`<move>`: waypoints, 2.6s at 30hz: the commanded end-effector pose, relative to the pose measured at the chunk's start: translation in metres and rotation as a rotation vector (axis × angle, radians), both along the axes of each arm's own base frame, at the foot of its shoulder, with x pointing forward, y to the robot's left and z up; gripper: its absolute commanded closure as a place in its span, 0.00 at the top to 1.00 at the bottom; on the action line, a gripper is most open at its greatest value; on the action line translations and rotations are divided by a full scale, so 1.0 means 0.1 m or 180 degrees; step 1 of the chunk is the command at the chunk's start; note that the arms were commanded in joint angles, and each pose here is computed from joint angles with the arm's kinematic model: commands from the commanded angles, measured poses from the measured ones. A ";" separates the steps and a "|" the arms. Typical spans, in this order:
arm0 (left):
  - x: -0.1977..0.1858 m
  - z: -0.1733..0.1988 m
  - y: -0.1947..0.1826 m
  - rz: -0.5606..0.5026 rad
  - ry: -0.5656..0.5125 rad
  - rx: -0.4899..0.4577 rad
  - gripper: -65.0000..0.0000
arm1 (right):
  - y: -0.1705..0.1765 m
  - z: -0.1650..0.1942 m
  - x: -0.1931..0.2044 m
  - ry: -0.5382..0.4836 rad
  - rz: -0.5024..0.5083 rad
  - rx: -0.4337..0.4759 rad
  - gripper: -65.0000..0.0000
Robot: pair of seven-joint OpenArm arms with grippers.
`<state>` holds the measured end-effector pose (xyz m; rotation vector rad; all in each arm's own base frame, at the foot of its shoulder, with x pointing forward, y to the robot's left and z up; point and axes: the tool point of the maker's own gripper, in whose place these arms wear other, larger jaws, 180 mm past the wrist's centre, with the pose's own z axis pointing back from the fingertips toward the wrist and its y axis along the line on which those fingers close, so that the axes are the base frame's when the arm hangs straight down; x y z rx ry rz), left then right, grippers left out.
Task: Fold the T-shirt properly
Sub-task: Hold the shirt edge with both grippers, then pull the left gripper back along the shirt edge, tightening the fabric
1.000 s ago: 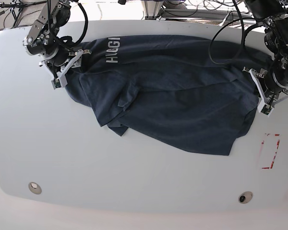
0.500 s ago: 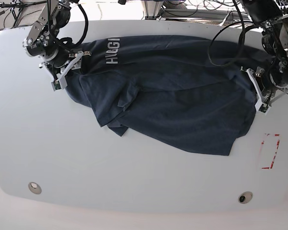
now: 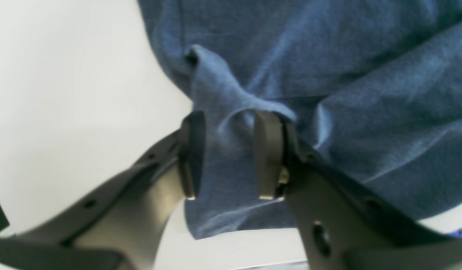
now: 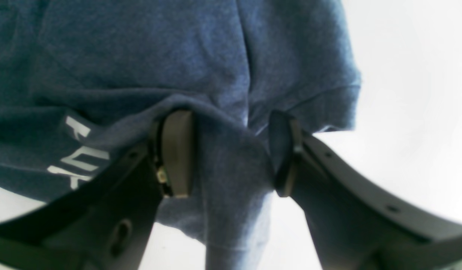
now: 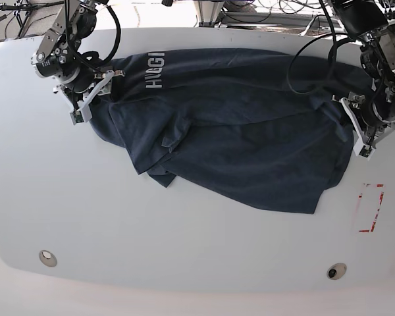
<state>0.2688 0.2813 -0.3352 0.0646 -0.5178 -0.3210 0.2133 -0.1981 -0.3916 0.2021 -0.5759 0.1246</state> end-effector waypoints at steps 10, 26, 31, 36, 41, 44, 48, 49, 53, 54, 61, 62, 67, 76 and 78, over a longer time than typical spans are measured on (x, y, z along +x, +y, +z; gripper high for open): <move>0.29 0.40 0.24 0.0201 -0.0423 0.0075 0.49 | -0.01 0.09 0.08 -0.0134 -0.0005 0.0002 0.46; 0.34 -0.12 0.23 0.0357 0.0028 -0.0428 0.53 | -0.01 0.09 0.08 -0.0139 -0.0005 0.0002 0.46; 0.36 -0.21 0.11 0.0229 0.0131 -0.0453 0.53 | -0.01 0.09 0.08 -0.0139 -0.0005 0.0002 0.46; 0.36 -0.29 -0.02 0.0110 0.0214 -0.0473 0.53 | -0.01 0.09 0.08 -0.0139 -0.0005 0.0002 0.46; 0.36 -0.33 -0.12 0.0043 0.0242 -0.0503 0.53 | -0.01 0.09 0.08 -0.0139 -0.0005 0.0002 0.46; 0.36 -0.34 -0.15 0.0016 0.0258 -0.0503 0.53 | -0.01 0.09 0.08 -0.0139 -0.0005 0.0002 0.46; 0.36 -0.34 -0.15 0.0020 0.0264 -0.0490 0.53 | -0.01 0.09 0.08 -0.0139 -0.0005 0.0002 0.46; 0.35 -0.35 -0.14 0.0023 0.0275 -0.0488 0.53 | -0.01 0.09 0.08 -0.0139 -0.0005 0.0002 0.46; 0.34 -0.38 -0.18 -0.0016 0.0320 -0.0481 0.52 | -0.01 0.09 0.08 -0.0139 -0.0005 0.0002 0.46; 0.34 -0.40 -0.19 -0.0043 0.0344 -0.0477 0.52 | -0.01 0.09 0.08 -0.0139 -0.0005 0.0002 0.46; 0.28 -0.55 -0.23 -0.0053 0.0513 -0.0543 0.41 | -0.01 0.10 0.10 -0.0149 -0.0005 0.0002 0.46; 0.27 -0.58 -0.23 -0.0045 0.0556 -0.0569 0.36 | -0.01 0.11 0.12 -0.0169 -0.0005 0.0002 0.46; 0.22 -0.71 -0.25 -0.0004 0.0676 -0.0665 0.07 | -0.02 0.12 0.14 -0.0183 -0.0010 0.0001 0.46; 0.39 -0.40 -0.24 -0.0103 0.0287 -0.0489 0.00 | -0.02 0.13 0.15 -0.0193 -0.0010 0.0001 0.46; 0.44 -0.22 -0.24 -0.0156 0.0113 -0.0377 0.00 | -0.02 0.13 0.15 -0.0193 -0.0014 0.0000 0.46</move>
